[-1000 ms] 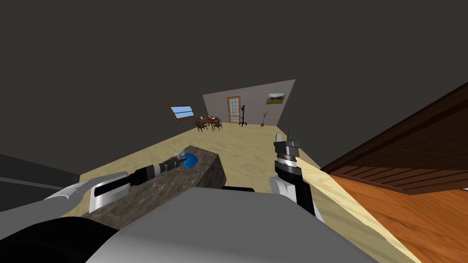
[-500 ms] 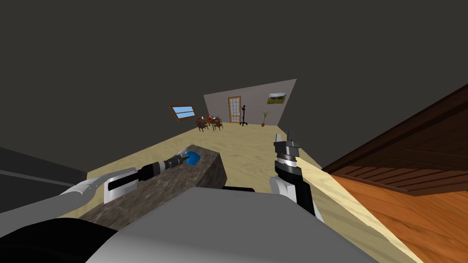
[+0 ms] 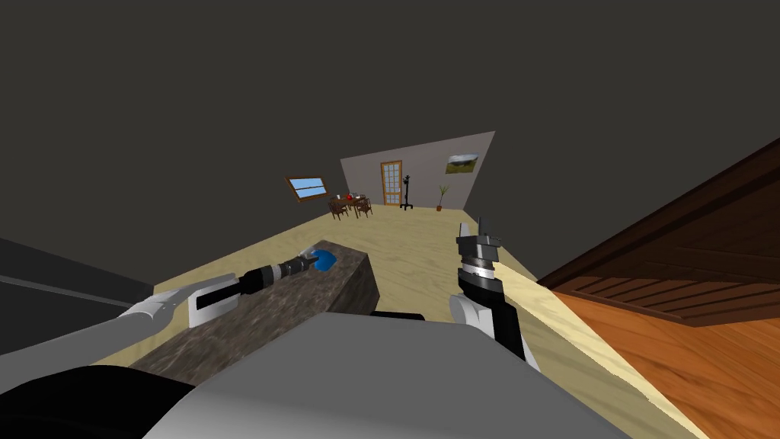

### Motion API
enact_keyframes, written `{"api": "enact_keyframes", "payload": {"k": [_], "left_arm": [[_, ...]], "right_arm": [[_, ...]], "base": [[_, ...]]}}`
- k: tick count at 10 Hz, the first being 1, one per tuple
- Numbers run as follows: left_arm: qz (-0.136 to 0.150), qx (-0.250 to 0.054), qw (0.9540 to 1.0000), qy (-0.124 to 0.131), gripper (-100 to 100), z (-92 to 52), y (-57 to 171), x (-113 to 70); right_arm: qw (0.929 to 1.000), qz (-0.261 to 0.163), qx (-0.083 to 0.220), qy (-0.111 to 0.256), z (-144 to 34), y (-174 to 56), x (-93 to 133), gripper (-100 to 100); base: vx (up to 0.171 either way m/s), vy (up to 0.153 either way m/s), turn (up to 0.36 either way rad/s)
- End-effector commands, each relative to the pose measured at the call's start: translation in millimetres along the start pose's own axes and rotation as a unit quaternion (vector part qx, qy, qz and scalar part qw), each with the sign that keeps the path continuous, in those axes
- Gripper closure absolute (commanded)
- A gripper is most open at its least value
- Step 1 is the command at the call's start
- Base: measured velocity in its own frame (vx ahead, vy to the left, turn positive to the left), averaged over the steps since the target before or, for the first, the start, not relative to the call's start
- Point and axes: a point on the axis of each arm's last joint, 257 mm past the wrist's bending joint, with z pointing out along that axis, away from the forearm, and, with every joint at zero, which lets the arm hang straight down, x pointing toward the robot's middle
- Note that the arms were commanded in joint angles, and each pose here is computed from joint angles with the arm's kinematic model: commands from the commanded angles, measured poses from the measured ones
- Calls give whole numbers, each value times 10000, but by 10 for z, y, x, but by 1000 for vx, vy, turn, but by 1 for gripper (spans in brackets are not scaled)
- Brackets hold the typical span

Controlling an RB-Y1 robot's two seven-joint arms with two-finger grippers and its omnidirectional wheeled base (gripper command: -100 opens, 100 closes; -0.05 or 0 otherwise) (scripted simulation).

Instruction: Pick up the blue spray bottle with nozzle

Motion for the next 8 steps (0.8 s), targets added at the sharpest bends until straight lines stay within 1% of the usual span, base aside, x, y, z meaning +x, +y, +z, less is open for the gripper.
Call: {"api": "enact_keyframes", "payload": {"k": [1, 2, 3, 5, 6, 7, 8], "left_arm": [[-36, 14, 9999, 94, 100, 20, 1, 45], [81, 43, 9998, 180, 100, 19, -13, 89], [9, -120, 9999, -86, 100, 138, 74, -139], [31, -77, 9999, 85, 100, 138, 52, -51], [134, -60, 9998, 158, 100, 137, 44, -14], [37, -240, 9996, -134, 100, 245, 137, -260], [77, -225, 9997, -42, 100, 247, 130, -213]], "right_arm": [[10000, 0, 0, 0, 0, 0, 0, 0], [10000, 0, 0, 0, 0, 0, 0, 0], [10000, 0, 0, 0, 0, 0, 0, 0], [10000, 0, 0, 0, 0, 0, 0, 0], [10000, 0, 0, 0, 0, 0, 0, 0], [10000, 0, 0, 0, 0, 0, 0, 0], [10000, 0, 0, 0, 0, 0, 0, 0]], "base": [[-26, 7, -4], [-6, -2, 3], [-42, 16, 49], [-41, 15, 2], [-7, 1, 1], [-48, 13, 54], [-56, 20, 16]]}}
